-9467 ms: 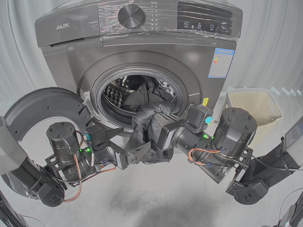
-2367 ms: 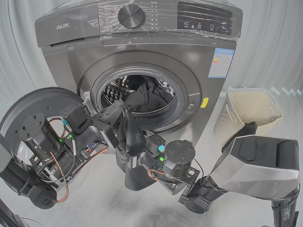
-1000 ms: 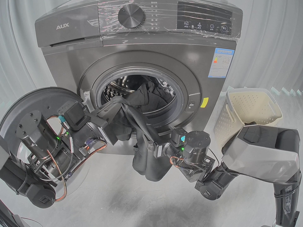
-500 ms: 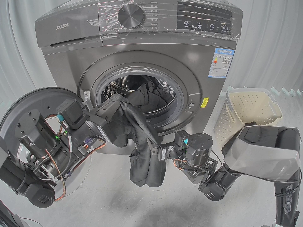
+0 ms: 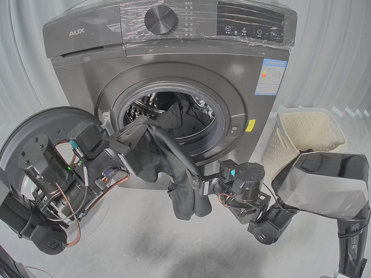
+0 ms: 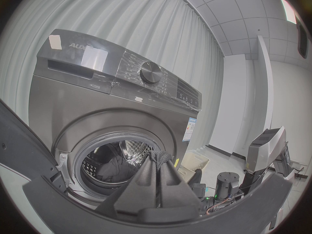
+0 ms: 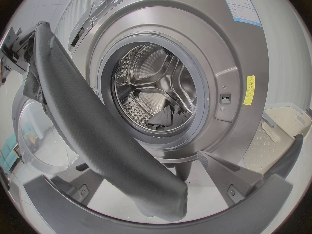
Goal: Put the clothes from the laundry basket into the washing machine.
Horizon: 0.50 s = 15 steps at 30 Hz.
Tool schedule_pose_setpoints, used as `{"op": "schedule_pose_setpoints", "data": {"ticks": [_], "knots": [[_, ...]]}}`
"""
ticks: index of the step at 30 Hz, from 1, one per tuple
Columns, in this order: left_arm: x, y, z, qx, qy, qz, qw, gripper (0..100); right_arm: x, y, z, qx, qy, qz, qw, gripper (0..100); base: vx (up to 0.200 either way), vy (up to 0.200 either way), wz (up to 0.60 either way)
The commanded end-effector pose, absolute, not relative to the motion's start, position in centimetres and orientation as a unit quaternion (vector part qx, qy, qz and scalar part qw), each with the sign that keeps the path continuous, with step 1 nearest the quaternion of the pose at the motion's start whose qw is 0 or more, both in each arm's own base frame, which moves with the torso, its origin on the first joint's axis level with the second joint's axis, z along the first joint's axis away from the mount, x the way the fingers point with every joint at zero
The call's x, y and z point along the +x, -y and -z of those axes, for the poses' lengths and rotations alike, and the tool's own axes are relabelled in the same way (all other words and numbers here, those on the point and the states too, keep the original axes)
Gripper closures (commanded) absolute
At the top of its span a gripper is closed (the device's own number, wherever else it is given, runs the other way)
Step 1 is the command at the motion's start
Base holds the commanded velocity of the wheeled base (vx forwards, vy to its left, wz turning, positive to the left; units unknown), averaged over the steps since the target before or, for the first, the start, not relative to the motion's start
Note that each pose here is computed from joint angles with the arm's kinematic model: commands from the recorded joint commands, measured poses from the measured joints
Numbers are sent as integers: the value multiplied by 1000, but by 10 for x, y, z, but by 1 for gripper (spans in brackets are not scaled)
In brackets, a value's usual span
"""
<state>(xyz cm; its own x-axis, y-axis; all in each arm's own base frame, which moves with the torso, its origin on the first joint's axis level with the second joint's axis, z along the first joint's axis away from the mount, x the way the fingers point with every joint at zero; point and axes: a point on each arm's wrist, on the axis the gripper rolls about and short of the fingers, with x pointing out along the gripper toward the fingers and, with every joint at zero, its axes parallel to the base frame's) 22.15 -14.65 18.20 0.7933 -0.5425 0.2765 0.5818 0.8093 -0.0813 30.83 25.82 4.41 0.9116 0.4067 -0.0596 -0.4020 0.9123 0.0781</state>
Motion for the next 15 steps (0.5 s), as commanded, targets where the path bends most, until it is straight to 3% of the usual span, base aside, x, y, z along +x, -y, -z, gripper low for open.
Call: {"op": "schedule_pose_setpoints", "data": {"ticks": [1,15], "knots": [[222,147,-181,-81,119,298,944,100,302,-256,-44,30,-44,-210,976,0,0,0,0],[221,146,-180,-80,116,298,944,100,298,-248,-40,23,-59,-204,977,0,0,0,0]]}}
